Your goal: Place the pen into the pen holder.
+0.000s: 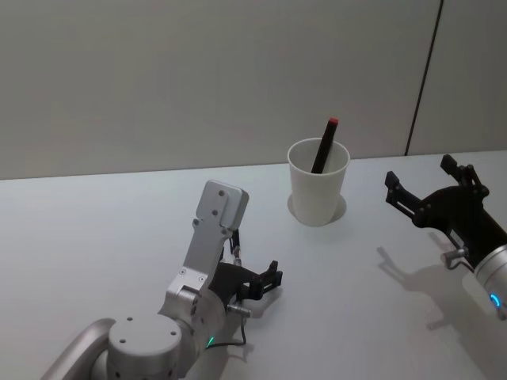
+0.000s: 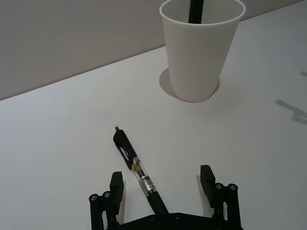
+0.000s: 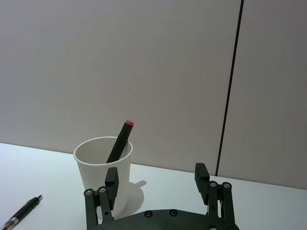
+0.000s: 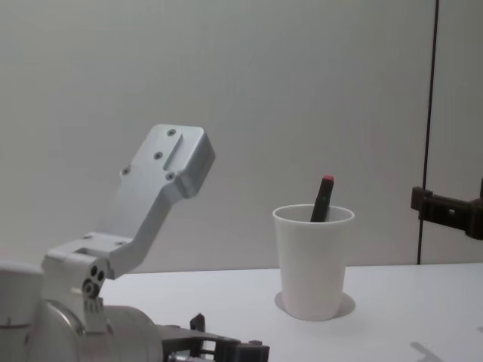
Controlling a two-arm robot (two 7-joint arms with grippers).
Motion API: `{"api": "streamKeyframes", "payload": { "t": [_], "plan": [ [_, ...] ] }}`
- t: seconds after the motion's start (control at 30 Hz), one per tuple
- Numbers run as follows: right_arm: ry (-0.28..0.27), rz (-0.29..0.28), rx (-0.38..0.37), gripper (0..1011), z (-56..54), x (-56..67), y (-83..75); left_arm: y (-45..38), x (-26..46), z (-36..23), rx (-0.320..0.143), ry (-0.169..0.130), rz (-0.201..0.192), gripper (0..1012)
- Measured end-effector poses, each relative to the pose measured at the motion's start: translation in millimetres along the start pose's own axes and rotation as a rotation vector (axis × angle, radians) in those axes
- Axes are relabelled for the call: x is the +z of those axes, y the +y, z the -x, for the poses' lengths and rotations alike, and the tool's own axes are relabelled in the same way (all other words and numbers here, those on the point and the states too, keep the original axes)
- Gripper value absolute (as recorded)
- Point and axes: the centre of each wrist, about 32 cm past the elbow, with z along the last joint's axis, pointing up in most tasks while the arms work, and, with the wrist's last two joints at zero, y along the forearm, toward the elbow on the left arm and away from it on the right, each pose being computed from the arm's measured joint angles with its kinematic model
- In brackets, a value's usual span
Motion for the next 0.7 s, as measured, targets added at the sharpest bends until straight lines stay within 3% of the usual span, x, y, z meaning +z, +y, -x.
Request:
{"api": "streamKeyframes", "payload": {
  "t": [0.27, 0.7],
  "plan": [
    [0.000, 0.000, 0.000, 1001, 0.0, 0.0, 0.0, -1.9, 1.6, 0.2, 0.003, 0.005, -0.025, 1001],
    [0.000, 0.000, 0.000, 1001, 0.0, 0.0, 0.0, -3.5, 1.8, -0.6, 0.018, 0.054, -0.052, 1001]
  ]
}}
